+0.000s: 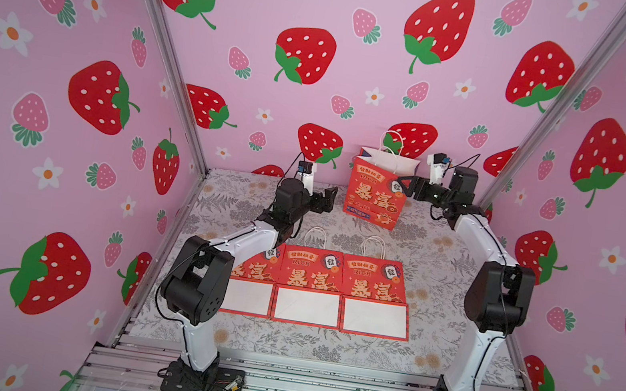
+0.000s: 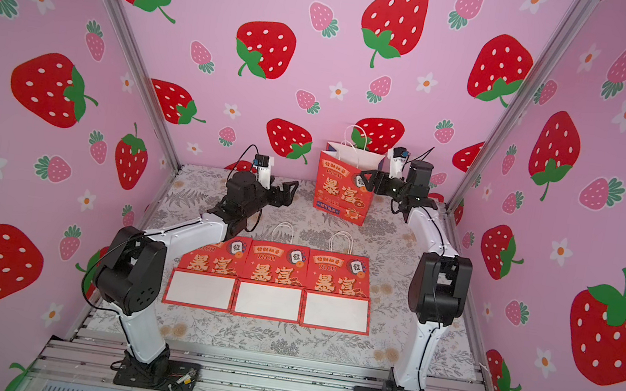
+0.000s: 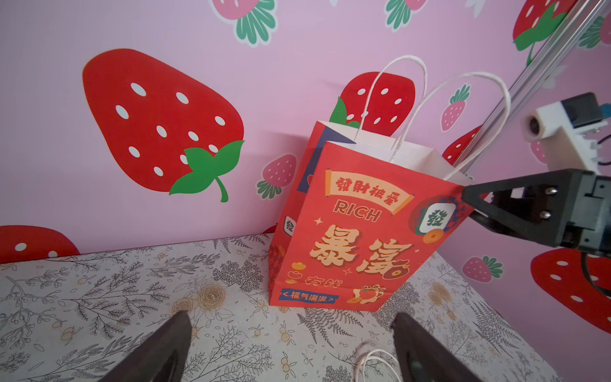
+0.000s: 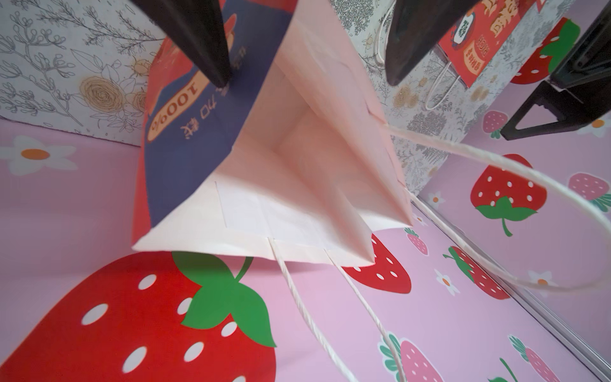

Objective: Put away the paper bag
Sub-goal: Pick up the paper bag from the center of the board.

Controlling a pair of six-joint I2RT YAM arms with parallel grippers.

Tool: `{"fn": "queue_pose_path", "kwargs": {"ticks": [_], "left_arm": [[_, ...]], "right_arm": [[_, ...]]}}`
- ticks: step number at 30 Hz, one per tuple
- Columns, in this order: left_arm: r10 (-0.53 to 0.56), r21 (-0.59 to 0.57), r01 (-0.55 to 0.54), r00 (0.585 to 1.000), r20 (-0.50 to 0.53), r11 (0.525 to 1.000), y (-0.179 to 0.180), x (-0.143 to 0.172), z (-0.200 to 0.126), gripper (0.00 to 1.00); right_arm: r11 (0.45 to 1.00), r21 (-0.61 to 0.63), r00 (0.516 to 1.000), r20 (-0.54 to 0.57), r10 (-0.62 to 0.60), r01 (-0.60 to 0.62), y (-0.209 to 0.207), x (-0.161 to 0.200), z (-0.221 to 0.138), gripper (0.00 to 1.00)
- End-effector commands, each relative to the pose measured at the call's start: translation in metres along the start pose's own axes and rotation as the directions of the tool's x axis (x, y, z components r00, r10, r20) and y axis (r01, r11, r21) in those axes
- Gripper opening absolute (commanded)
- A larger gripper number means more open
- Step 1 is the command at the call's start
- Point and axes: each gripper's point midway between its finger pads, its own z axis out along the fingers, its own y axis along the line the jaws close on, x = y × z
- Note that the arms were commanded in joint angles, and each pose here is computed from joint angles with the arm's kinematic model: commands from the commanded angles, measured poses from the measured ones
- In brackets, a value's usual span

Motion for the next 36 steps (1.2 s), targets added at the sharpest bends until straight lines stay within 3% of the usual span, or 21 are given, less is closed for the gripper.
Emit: {"fn": "queue_pose_path", "kwargs": {"ticks": [1, 5, 8, 11, 14, 22, 28, 32, 36], "left_arm": [[-0.001, 0.021, 0.001, 1.0, 0.016, 1.0, -0.002, -0.005, 0.0, 0.95], [0.0, 0.018, 0.0, 1.0, 0.013, 1.0, -0.002, -0.004, 0.001, 0.95], [-0.001, 0.019, 0.001, 1.0, 0.011, 1.0, -0.002, -0.003, 0.002, 0.95], [-0.002, 0.02, 0.002, 1.0, 0.009, 1.0, -0.002, -0.003, 0.002, 0.95], [-0.002, 0.02, 0.002, 1.0, 0.008, 1.0, -0.002, -0.003, 0.002, 0.95], [0.001, 0.018, -0.002, 1.0, 0.028, 1.0, -0.007, -0.02, -0.012, 0.95], [-0.051, 0.007, 0.051, 0.999, 0.018, 0.999, -0.004, -0.045, -0.036, 0.95], [-0.136, 0.043, 0.137, 0.991, -0.016, 0.99, -0.009, -0.06, -0.068, 0.95], [-0.185, 0.072, 0.192, 0.978, -0.093, 0.979, -0.025, -0.054, -0.106, 0.94]], "right_arm": [[0.991, 0.114, 0.998, -0.003, -0.069, 0.069, -0.014, -0.004, 0.003, 0.69], [0.985, 0.155, 0.997, 0.005, -0.076, 0.075, -0.019, -0.006, 0.008, 0.59], [0.982, 0.171, 0.996, 0.012, -0.084, 0.08, -0.019, -0.008, 0.01, 0.43], [0.981, 0.174, 0.996, 0.016, -0.091, 0.087, -0.016, -0.009, 0.011, 0.21], [0.98, 0.176, 0.995, 0.018, -0.095, 0.09, -0.014, -0.012, 0.009, 0.11], [0.986, 0.133, 0.994, 0.039, -0.106, 0.1, 0.011, -0.026, -0.004, 0.0], [0.993, 0.084, 0.995, 0.043, -0.091, 0.087, 0.041, -0.044, -0.029, 0.0], [0.996, 0.015, 0.997, -0.002, -0.083, 0.083, 0.067, -0.053, -0.046, 0.0], [0.994, -0.062, 0.996, -0.022, -0.088, 0.087, 0.097, -0.06, -0.071, 0.0]]}}
